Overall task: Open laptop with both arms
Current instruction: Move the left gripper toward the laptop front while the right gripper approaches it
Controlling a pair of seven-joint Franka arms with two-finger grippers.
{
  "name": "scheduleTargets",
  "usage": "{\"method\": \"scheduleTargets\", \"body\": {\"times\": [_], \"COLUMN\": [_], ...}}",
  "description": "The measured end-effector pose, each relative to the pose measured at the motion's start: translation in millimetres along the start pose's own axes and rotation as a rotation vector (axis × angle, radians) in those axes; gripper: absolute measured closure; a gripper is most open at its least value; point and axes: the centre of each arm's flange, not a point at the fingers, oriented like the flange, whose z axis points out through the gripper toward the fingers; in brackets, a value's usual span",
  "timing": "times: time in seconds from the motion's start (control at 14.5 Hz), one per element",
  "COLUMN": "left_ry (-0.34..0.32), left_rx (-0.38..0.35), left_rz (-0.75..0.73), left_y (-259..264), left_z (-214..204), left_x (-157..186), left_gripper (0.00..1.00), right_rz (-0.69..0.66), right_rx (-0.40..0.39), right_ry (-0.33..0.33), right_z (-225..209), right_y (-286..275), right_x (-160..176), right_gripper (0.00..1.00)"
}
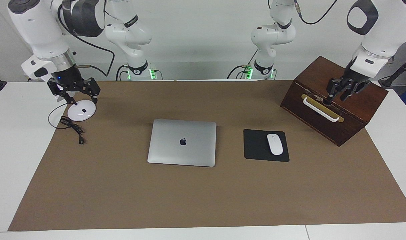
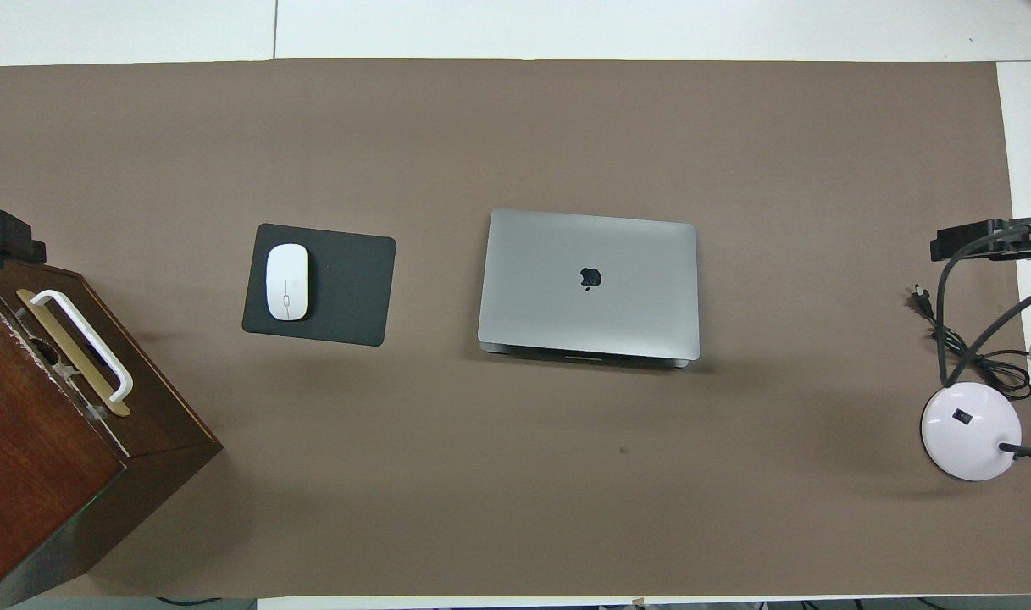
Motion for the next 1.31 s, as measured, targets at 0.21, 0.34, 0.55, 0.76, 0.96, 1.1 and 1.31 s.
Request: {"method": "scheduleTargets", "body": {"times": [0.21, 0.34, 0.55, 0.76, 0.96, 1.1, 1.31], "left_ry": [0.039, 0.071, 0.125, 0.159, 0.207, 0.252, 0.34], "left_rx": [-0.004, -0.009, -0.036, -0.047, -0.051, -0.056, -0.077], "left_rz": [-0.111, -0.123, -0.128, -0.11, -0.067, -0.011, 0.066], "left_y": [4.1, 7.8, 10.9, 24.3, 38.2, 55.7, 97.7], "left_z": [-2.3, -3.1, 1.4, 20.8, 54.9, 73.3, 96.7], "left_x": [4.1, 7.6, 14.4, 22.3, 24.9, 21.6, 3.2], "left_gripper": [0.95, 0.99, 0.99, 0.99, 0.99, 0.99, 0.99], "right_rz": [-0.009, 0.003, 0.088, 0.177, 0.284, 0.379, 0.521], "right_rx": [-0.008, 0.003, 0.109, 0.201, 0.311, 0.387, 0.471], "right_ry": [0.061, 0.123, 0.238, 0.351, 0.435, 0.46, 0.485], "right_z": [27.2, 57.9, 115.4, 164.1, 189.5, 193.2, 189.4], "right_y": [16.7, 28.9, 24.7, -13.2, -90.2, -134.5, -177.9], "right_x": [11.1, 15.6, 9.7, -10.1, -35.9, -52.5, -73.6], "right_gripper": [0.0, 0.0, 0.0, 0.0, 0.0, 0.0, 0.0]}}
